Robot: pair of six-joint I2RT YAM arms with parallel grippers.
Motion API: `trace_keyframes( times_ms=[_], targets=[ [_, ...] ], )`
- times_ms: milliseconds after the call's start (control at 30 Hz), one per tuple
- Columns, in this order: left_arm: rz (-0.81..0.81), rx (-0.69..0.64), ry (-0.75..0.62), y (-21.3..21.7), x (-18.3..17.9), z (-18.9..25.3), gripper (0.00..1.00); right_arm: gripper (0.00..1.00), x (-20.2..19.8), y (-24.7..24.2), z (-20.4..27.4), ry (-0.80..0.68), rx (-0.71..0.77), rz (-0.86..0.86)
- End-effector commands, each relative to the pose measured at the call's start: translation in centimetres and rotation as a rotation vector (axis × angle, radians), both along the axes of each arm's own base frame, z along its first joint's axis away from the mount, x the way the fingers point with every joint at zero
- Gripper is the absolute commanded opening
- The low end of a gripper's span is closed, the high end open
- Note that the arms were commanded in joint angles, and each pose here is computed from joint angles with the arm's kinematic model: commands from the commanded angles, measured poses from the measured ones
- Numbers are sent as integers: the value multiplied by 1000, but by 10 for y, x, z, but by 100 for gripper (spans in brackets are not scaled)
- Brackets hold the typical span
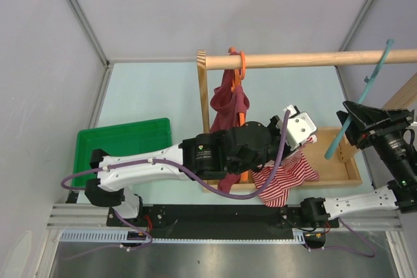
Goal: Remove the tank top from the hanger
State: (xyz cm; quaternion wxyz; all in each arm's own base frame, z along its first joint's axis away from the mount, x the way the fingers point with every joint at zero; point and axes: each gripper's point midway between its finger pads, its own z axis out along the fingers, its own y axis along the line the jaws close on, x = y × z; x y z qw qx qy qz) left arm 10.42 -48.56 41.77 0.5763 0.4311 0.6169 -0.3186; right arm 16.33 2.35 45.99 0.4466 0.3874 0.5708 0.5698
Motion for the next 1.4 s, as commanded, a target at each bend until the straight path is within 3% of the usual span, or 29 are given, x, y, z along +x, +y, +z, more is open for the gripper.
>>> trace_keyframes(
  times_ms=[0,200,333,567,900,1367],
  targets=[
    [21,-91,1,16,0,32,0,57,-4,1,-27,-8,-114,45],
    [36,-95,-4,19,3,36,0,83,-18,8,-70,-5,-245,118],
    [31,-118,-12,20,2,49,0,99,-35,17,-71,-111,-334,187],
    [-8,-156,3,22,-5,69,0,100,-68,25,-70,-317,-479,292],
    [-69,-250,27,31,-17,105,0,100,-98,64,-94,-416,-552,409],
    [-287,-402,115,33,-58,157,0,100,-91,76,-133,-324,-693,370]
  ],
)
